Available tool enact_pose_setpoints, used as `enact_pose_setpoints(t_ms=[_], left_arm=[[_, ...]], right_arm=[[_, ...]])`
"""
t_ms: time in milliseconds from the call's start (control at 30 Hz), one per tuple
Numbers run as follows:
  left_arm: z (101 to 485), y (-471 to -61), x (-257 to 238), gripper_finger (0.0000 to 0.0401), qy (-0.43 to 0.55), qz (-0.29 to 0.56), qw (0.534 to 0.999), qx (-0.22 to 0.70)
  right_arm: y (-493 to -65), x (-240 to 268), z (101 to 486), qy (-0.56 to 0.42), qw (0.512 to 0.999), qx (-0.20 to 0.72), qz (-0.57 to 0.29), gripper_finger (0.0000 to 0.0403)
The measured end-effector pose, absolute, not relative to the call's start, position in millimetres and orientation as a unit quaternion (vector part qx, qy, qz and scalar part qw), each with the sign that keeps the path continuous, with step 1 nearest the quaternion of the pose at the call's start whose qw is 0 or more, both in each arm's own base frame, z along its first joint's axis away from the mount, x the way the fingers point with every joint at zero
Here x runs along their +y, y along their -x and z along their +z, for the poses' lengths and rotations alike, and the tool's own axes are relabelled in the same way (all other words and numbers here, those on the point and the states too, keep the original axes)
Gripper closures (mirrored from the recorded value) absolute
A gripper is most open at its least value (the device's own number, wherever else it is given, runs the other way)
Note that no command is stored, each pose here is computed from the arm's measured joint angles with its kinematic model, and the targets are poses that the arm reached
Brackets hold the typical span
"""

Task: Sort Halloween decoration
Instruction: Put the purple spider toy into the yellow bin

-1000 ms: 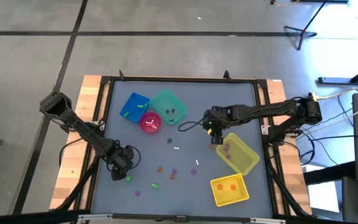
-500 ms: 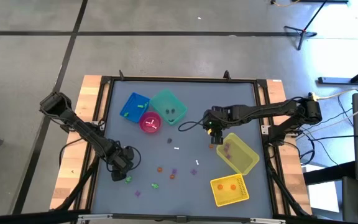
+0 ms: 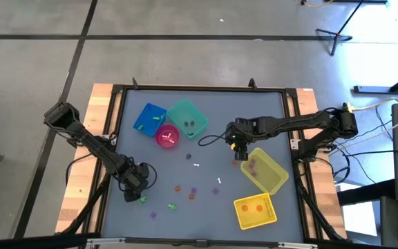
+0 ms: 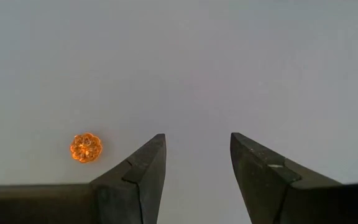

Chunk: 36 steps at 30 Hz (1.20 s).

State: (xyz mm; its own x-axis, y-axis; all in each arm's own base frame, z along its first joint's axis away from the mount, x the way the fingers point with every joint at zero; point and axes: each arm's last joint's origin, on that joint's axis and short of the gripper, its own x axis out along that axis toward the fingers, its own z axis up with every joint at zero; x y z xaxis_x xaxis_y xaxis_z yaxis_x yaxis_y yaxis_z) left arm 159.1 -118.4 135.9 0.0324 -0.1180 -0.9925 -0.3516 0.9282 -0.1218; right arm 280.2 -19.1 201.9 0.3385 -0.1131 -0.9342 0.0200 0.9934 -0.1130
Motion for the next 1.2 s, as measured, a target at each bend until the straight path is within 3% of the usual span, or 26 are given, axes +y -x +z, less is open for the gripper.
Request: enact_pose_setpoints(t_ms=[900, 1200], left_arm=[[149.0, -187.0, -134.0, 0.0311, 0.231, 0.048, 0.782, 0.577], [149.6, -187.5, -134.5, 0.0311, 0.338, 0.122, 0.743, 0.564]], right_arm=[[-281.3, -19.4, 202.2, 0.04, 0.82, 0.569, -0.041, 0.0224], [-282.6, -19.5, 202.7, 0.04, 0.824, 0.563, -0.042, 0.0224]])
